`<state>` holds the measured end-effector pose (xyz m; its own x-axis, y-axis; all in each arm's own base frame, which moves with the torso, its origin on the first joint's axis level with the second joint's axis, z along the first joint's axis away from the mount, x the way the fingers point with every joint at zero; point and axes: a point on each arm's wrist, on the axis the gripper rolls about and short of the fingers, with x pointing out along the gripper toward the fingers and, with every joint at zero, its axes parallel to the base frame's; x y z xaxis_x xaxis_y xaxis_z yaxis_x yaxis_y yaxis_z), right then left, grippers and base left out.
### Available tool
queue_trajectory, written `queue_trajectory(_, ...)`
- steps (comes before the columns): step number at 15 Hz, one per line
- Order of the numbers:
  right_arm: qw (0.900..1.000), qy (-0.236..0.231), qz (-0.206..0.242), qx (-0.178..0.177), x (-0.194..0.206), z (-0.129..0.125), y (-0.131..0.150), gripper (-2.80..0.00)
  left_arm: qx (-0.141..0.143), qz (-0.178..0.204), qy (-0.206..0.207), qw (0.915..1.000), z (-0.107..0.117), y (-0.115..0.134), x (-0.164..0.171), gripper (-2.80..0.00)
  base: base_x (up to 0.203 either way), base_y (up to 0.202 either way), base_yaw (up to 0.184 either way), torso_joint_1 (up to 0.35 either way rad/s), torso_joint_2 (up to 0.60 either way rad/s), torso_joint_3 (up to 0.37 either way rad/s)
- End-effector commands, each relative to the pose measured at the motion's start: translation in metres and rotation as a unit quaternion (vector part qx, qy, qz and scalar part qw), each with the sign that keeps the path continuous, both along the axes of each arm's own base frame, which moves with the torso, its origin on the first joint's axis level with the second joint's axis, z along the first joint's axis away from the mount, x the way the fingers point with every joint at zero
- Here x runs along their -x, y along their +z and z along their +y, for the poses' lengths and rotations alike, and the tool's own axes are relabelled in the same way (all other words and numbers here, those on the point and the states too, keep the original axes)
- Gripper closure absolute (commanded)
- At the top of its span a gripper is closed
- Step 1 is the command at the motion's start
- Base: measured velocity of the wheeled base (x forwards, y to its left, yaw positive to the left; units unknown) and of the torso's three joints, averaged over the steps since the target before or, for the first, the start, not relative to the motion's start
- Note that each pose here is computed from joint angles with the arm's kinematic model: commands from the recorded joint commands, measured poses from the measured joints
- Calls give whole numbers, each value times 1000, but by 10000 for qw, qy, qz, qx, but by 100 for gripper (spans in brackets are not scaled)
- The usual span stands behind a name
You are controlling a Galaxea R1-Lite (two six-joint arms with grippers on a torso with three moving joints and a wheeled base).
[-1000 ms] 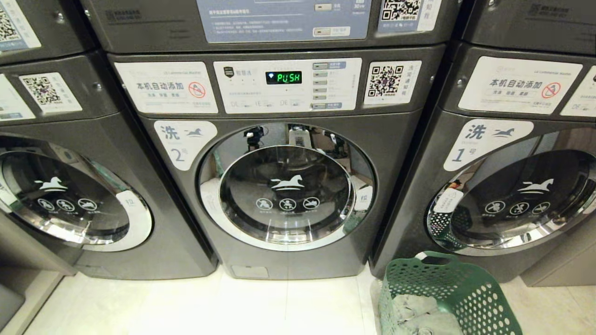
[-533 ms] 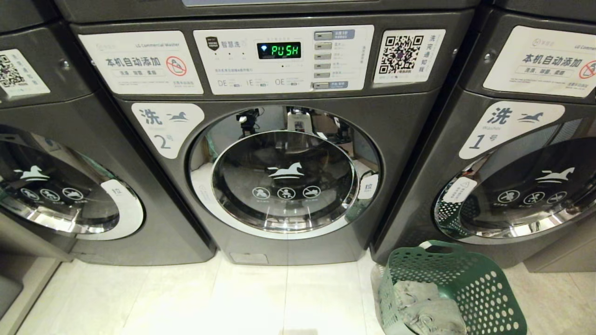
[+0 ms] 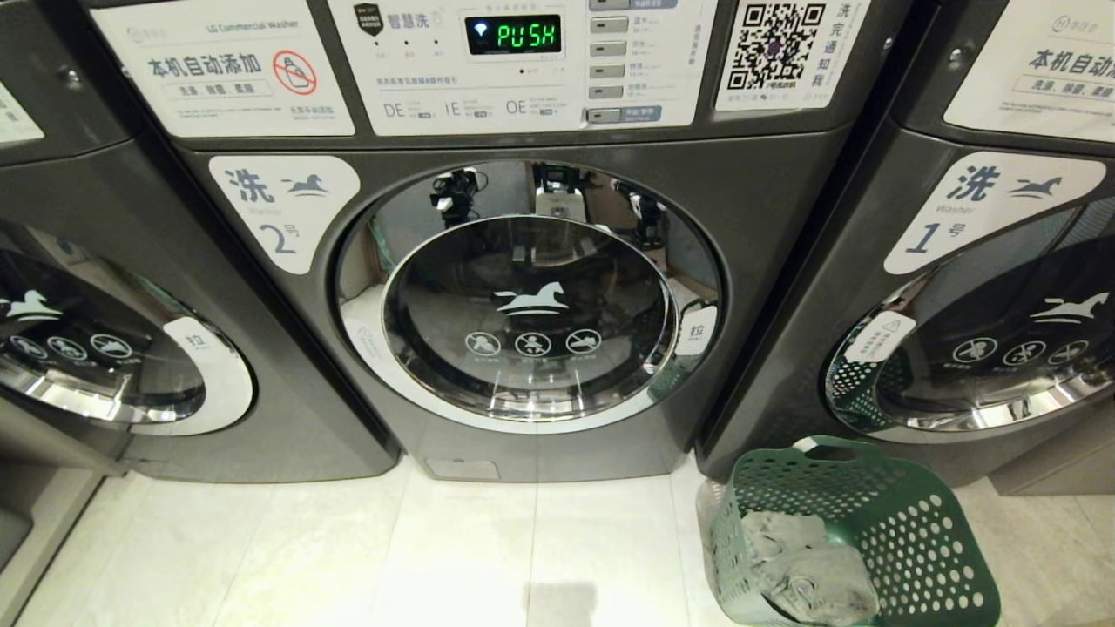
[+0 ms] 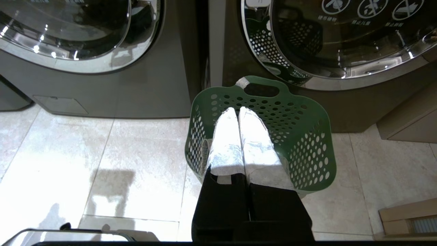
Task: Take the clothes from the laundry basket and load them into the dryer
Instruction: Take the clothes out of the basket
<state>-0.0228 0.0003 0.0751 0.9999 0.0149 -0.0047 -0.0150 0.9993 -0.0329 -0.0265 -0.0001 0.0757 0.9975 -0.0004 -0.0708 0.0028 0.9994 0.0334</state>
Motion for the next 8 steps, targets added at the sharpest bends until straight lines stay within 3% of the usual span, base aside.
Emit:
queue_trajectory(1, 10000, -5, 0, -4, 0, 0, 0, 0, -1, 14, 2, 10000, 0, 0, 0, 0, 0, 0, 0, -120, 427, 304)
queue_trajectory(8, 10000, -5, 0, -11, 0, 0, 0, 0, -8, 14, 2, 10000, 0, 0, 0, 0, 0, 0, 0, -83, 448, 359)
